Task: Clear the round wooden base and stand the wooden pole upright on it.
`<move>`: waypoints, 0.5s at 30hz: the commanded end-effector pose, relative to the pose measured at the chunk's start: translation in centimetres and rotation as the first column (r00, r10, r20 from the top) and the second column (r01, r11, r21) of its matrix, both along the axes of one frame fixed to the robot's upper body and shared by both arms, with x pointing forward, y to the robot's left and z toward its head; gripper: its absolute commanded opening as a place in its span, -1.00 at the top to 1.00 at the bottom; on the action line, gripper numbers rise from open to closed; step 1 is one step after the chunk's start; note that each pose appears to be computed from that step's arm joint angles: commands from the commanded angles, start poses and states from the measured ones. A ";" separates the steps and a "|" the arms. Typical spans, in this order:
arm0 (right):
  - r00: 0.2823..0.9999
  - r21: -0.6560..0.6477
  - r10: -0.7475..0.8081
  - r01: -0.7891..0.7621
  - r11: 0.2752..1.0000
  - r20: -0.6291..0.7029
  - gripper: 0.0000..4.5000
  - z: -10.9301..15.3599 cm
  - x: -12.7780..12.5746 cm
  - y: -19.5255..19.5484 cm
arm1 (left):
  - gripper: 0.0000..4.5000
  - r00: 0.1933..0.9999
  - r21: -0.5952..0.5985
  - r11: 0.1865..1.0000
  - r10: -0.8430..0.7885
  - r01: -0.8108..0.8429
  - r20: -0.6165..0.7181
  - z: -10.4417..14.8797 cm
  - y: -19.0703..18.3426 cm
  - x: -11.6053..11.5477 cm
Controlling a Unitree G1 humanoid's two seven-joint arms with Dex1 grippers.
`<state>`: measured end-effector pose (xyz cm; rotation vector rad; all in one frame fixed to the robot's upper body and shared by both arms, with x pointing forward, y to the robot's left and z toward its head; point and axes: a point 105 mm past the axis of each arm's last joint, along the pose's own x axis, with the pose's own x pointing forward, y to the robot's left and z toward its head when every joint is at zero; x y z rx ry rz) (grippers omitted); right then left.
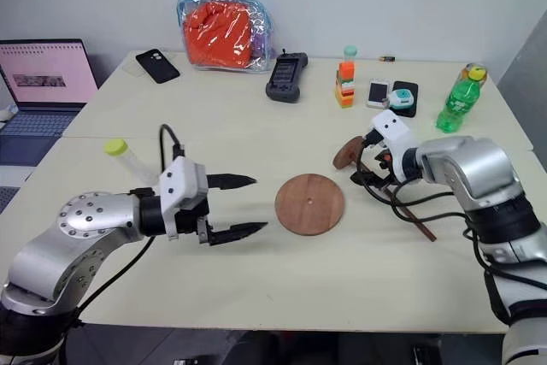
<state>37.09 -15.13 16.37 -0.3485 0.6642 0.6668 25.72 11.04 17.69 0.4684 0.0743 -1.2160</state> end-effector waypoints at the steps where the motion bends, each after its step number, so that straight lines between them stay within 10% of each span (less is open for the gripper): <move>1: 0.997 -0.083 0.012 -0.019 0.996 -0.080 -1.00 -0.3 1.3 -0.4 | -0.91 0.994 0.037 0.996 -0.080 0.078 0.073 0.2 -1.4 -0.2; 8: 0.979 -0.154 0.000 -0.032 0.988 -0.204 -1.00 -0.9 3.1 -0.9 | -0.91 0.988 0.017 0.996 -0.086 0.085 0.126 -0.5 -2.9 0.2; 15: 0.959 -0.144 0.052 -0.095 0.985 -0.278 -0.31 0.0 3.2 -0.3 | -0.93 0.987 0.029 0.995 -0.096 0.093 0.131 -1.1 -3.0 0.1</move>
